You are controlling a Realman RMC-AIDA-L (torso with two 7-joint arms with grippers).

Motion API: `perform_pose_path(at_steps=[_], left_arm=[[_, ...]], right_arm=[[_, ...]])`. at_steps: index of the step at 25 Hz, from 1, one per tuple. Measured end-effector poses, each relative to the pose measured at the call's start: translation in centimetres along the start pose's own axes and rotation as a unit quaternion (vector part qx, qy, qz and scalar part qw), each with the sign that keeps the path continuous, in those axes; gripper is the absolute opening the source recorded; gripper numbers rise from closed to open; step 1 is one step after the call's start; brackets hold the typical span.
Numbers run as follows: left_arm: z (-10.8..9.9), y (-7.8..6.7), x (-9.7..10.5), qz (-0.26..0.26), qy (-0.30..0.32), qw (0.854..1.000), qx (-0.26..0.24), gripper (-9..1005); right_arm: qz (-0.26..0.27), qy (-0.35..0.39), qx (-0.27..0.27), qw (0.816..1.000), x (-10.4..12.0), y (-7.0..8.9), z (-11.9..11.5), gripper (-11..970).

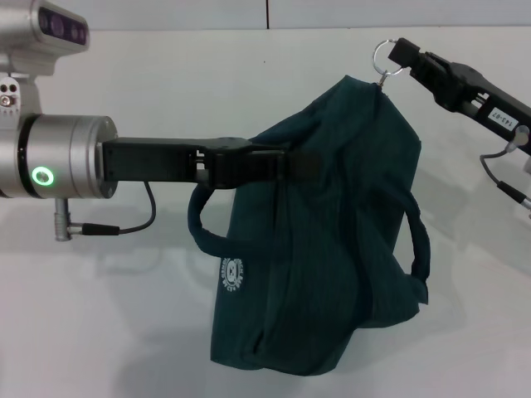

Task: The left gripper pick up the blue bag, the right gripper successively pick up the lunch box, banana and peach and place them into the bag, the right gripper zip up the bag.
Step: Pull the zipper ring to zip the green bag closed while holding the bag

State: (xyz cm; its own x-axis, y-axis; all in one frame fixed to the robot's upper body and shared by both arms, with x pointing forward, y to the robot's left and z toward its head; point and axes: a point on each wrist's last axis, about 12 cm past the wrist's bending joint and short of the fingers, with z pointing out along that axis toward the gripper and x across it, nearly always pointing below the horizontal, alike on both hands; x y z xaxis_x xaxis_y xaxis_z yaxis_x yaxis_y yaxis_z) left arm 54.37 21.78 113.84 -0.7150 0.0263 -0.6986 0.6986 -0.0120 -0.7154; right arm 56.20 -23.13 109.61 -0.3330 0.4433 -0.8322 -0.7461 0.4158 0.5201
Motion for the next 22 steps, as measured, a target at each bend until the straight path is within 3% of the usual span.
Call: perform_pose_path(at_steps=[15,22], left_arm=[[-0.12,-0.55,0.03,0.0,-0.03,0.999,0.03,46],[-0.33,0.01,0.49,-0.018,-0.049,0.999,0.014,46]], right_arm=[[0.007,0.018,0.012,1.0,0.92,-0.15,-0.34,11],[0.008,0.016,0.008,1.0,0.96,-0.02,-0.59,10]])
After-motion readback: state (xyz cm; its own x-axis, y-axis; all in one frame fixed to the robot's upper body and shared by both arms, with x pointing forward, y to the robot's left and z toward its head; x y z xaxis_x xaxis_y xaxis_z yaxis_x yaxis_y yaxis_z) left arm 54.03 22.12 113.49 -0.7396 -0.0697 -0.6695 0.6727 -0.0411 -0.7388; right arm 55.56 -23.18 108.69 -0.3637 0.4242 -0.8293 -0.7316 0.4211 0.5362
